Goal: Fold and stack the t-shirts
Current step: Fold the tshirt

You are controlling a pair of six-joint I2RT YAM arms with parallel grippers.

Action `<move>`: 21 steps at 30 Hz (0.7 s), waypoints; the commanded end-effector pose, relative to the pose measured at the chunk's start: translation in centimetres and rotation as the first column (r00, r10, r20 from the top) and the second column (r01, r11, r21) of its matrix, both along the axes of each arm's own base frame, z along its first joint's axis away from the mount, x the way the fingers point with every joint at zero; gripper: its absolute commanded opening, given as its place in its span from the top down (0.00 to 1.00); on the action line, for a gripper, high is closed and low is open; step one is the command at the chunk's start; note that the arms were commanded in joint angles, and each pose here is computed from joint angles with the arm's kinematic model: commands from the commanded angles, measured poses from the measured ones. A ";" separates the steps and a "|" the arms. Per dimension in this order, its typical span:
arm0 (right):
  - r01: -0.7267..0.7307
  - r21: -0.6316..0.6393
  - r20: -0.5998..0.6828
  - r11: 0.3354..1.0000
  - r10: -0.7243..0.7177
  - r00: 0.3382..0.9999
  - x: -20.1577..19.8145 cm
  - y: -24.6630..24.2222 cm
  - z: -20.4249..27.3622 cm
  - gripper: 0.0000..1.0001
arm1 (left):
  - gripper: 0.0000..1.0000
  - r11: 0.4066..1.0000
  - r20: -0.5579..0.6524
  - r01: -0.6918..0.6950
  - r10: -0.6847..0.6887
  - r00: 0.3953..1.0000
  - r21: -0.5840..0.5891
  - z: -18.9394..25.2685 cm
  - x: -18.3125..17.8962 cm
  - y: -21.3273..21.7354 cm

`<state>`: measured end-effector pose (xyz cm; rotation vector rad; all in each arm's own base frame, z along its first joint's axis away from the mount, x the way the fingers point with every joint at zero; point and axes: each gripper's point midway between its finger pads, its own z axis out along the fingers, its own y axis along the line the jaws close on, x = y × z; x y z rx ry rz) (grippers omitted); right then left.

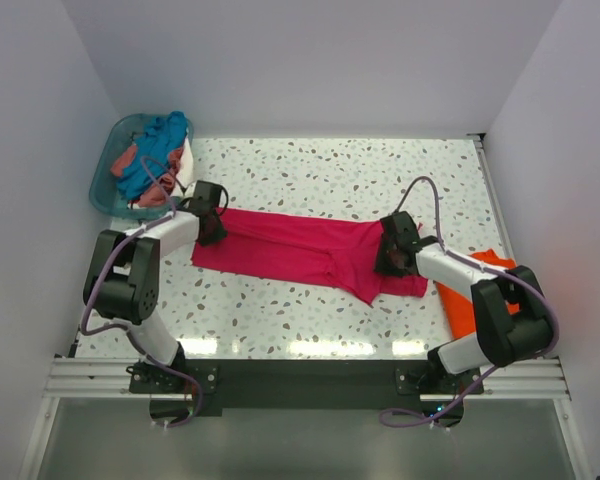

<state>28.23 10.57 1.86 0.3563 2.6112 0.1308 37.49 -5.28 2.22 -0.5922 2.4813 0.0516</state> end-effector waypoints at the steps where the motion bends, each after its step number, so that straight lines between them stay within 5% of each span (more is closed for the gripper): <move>1: 0.004 0.005 0.023 1.000 -0.005 1.000 0.2 -0.6 0.3 0.67 | 0.70 0.999 0.083 -0.034 0.036 0.996 -0.027 2.6 0.2 0.1; 9: -0.006 0.025 0.039 1.000 0.005 0.999 0.8 -0.1 1.0 0.67 | 0.69 0.993 0.280 0.054 -0.022 0.960 -0.106 9.9 4.1 -2.0; 21: -0.012 0.041 0.019 0.999 0.011 1.000 1.8 0.5 0.0 0.67 | 0.71 0.999 0.142 -0.007 0.000 0.990 0.046 5.4 8.8 -0.6</move>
